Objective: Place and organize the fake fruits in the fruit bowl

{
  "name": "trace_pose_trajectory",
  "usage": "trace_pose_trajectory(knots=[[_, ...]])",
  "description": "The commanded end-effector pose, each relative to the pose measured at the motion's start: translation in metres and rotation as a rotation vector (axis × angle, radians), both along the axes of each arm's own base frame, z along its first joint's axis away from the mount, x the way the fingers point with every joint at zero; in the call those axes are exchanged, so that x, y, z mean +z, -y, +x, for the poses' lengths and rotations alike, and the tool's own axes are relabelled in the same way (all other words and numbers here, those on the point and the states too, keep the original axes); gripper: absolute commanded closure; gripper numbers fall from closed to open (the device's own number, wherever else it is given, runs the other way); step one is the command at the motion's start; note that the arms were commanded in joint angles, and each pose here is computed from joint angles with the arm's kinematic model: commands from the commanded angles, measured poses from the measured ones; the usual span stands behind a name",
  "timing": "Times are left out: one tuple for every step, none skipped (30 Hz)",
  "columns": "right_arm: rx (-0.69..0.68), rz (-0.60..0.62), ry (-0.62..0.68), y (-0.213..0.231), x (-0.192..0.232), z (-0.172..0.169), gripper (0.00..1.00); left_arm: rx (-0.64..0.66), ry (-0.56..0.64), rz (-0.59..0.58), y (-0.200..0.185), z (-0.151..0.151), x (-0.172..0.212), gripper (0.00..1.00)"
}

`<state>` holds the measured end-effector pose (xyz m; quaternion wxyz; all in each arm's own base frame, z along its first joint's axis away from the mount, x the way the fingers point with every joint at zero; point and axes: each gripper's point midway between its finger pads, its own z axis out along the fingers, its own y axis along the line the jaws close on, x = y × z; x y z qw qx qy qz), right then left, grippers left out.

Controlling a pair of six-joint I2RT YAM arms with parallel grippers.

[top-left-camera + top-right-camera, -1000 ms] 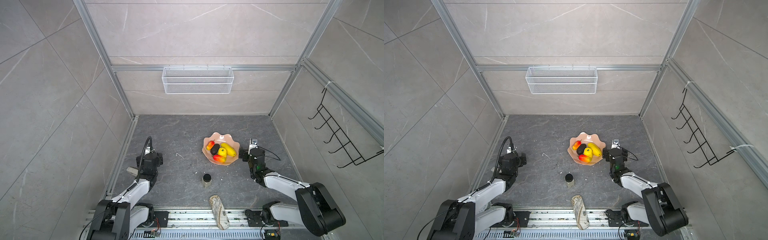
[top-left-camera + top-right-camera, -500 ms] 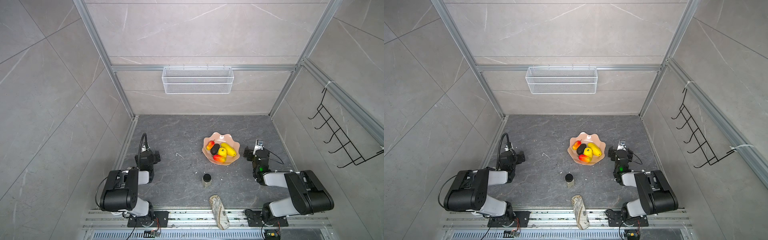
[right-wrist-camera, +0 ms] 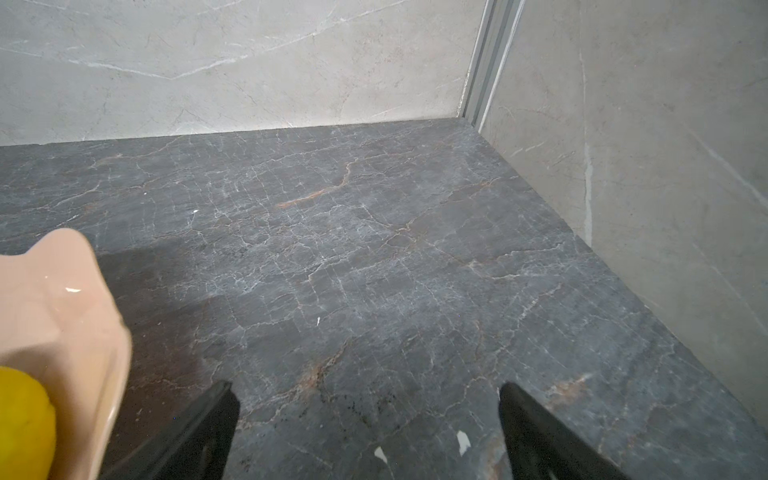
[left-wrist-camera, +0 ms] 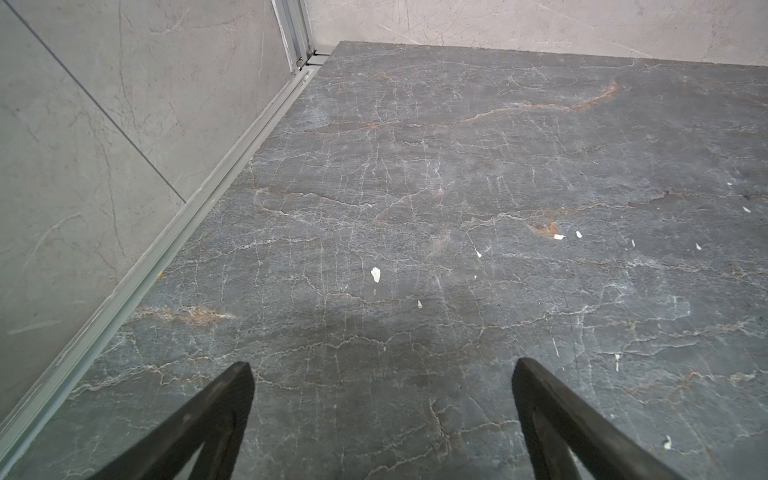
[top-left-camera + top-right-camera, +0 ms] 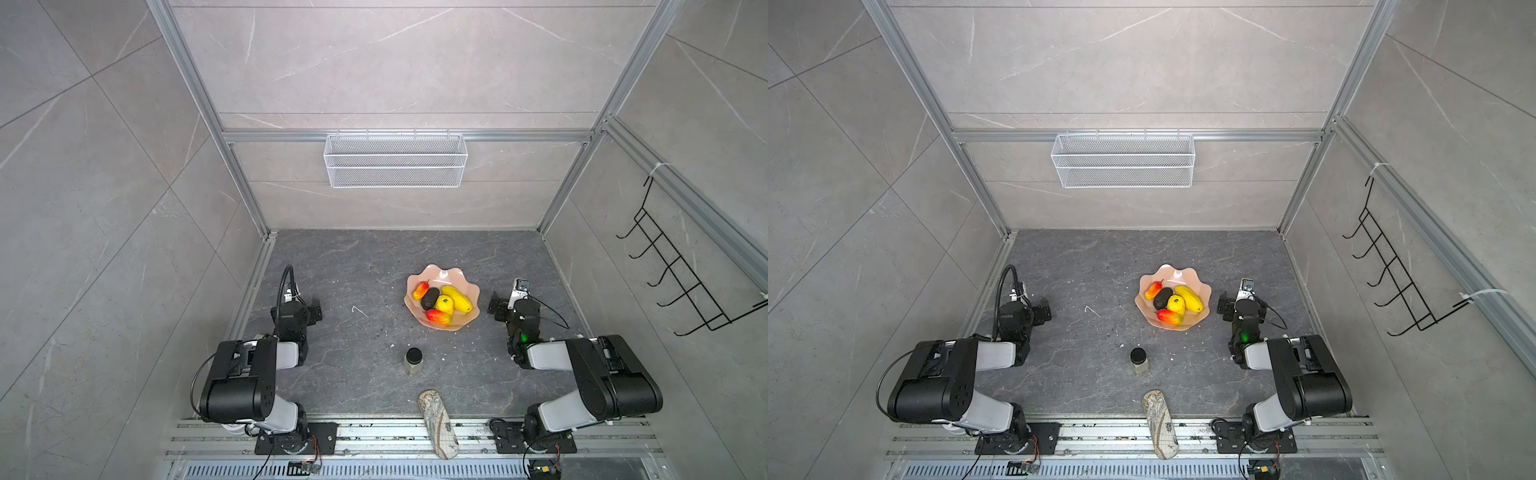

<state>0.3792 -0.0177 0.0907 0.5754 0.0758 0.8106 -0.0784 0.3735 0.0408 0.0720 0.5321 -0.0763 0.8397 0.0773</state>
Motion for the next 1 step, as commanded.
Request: trace_pose_trajectory(knots=[[0.011, 0.016, 0.03, -0.0036, 0.0075, 0.004, 0.0, -0.007, 0.064, -0.004, 0.0006, 0.0079, 0.0156, 0.0]])
